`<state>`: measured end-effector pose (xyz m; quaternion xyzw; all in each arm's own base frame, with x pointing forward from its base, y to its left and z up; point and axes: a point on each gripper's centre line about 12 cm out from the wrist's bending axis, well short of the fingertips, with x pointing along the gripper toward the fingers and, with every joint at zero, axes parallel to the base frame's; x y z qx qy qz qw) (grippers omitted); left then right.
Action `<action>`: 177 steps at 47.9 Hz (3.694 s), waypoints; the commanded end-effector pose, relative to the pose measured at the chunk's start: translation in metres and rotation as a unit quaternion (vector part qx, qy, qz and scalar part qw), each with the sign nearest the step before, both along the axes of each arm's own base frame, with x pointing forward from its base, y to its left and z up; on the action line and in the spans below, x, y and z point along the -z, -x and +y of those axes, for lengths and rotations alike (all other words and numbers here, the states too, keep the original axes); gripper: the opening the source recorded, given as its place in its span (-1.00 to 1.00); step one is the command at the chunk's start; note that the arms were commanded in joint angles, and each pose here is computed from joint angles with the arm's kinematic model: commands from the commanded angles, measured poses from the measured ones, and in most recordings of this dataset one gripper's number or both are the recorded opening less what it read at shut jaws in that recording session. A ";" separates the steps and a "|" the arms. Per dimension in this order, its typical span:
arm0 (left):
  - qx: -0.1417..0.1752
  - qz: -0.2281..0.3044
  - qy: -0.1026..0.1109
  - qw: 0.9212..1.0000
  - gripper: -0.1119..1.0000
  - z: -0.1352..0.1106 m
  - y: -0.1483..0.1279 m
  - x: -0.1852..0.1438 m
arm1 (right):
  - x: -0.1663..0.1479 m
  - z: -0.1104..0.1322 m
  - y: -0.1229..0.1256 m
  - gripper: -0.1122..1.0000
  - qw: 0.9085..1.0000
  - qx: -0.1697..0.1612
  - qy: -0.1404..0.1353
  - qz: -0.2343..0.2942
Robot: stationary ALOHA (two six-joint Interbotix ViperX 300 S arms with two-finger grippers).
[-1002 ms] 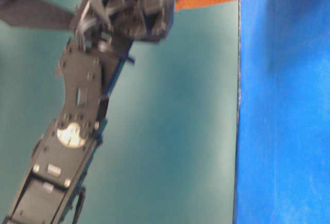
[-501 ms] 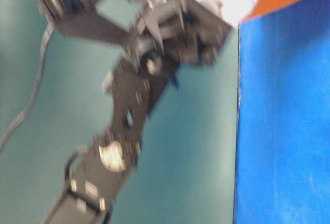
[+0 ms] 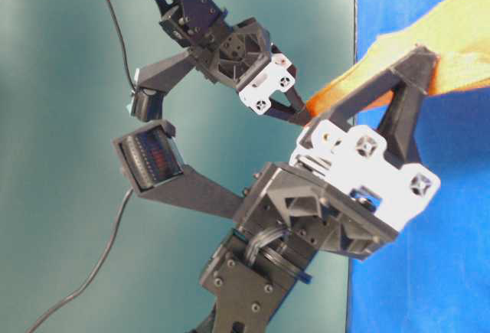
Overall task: Fold the orange towel.
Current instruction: 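Lay the strip vertically on the table and release both grippers, then grasp the far corners of the vertical strip with both grippers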
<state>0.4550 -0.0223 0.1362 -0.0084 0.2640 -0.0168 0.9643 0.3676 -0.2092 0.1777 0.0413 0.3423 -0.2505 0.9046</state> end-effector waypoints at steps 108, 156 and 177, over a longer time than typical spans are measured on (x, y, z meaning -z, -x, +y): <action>-0.078 -0.088 -0.011 0.993 0.43 0.059 0.143 -0.099 | -0.050 0.108 0.148 0.29 0.993 -0.028 0.010 -0.118; -0.227 -0.036 -0.017 0.973 0.57 0.206 0.043 -0.017 | 0.021 0.008 0.087 0.30 0.997 0.031 -0.031 -0.056; -0.269 0.011 -0.006 0.963 0.57 0.250 0.041 0.051 | 0.080 -0.020 0.069 0.34 0.996 0.043 -0.074 -0.024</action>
